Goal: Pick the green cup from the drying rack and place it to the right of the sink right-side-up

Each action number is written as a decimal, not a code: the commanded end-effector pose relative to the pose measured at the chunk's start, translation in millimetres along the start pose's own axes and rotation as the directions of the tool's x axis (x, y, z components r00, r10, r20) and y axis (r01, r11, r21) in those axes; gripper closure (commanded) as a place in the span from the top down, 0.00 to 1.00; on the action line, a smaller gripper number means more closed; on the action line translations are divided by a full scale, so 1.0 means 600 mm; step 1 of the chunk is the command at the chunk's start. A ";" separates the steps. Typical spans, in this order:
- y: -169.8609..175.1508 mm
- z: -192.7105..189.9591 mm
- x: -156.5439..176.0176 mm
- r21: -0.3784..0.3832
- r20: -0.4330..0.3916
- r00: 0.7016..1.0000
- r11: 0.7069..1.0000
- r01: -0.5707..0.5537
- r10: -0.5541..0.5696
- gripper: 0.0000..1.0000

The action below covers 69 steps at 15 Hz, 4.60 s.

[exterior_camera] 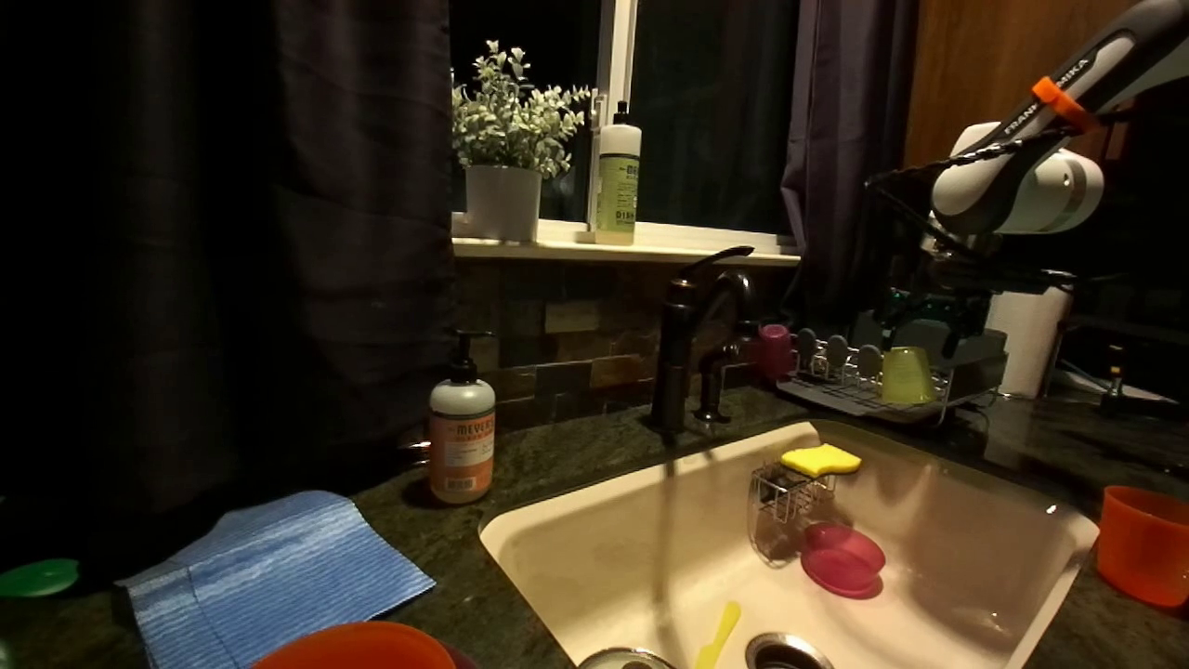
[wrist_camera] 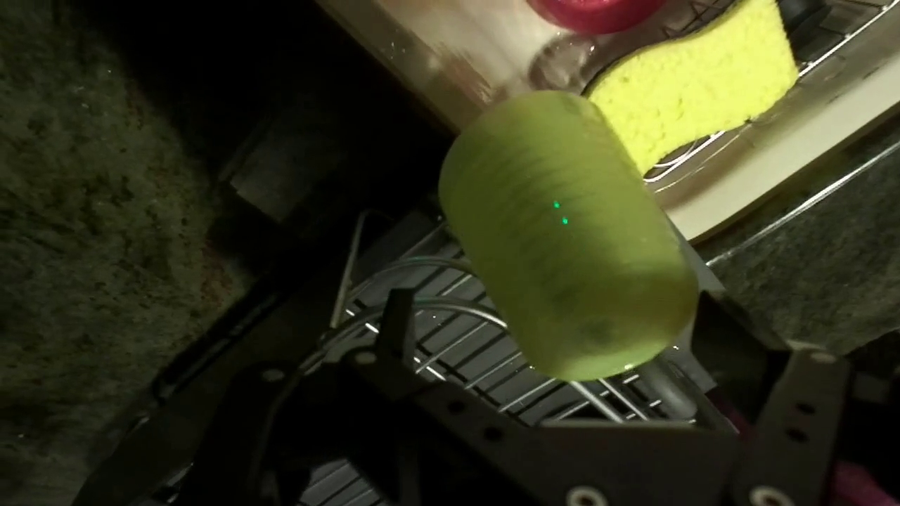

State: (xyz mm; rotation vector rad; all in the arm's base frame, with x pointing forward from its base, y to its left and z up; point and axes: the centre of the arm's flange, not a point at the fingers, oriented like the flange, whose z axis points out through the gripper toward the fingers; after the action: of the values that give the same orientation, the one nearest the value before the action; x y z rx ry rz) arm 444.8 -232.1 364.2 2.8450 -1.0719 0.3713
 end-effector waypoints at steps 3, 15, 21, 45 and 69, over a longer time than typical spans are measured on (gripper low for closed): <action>-0.003 0.007 0.008 0.030 0.020 0.999 0.999 -0.030 0.029 0.59; -0.007 0.019 0.012 0.039 0.039 0.997 0.997 -0.063 0.061 1.00; -0.007 0.036 0.011 0.036 0.065 0.995 0.997 -0.072 0.070 1.00; -0.040 -0.141 -0.050 0.095 0.028 0.994 0.990 -0.104 0.102 0.45; 0.190 -0.028 -0.121 0.010 0.025 0.890 0.890 -0.455 0.455 0.45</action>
State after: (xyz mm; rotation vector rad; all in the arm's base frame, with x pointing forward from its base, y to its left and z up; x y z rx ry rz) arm 310.8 -253.5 385.2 2.6685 -1.6746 0.4343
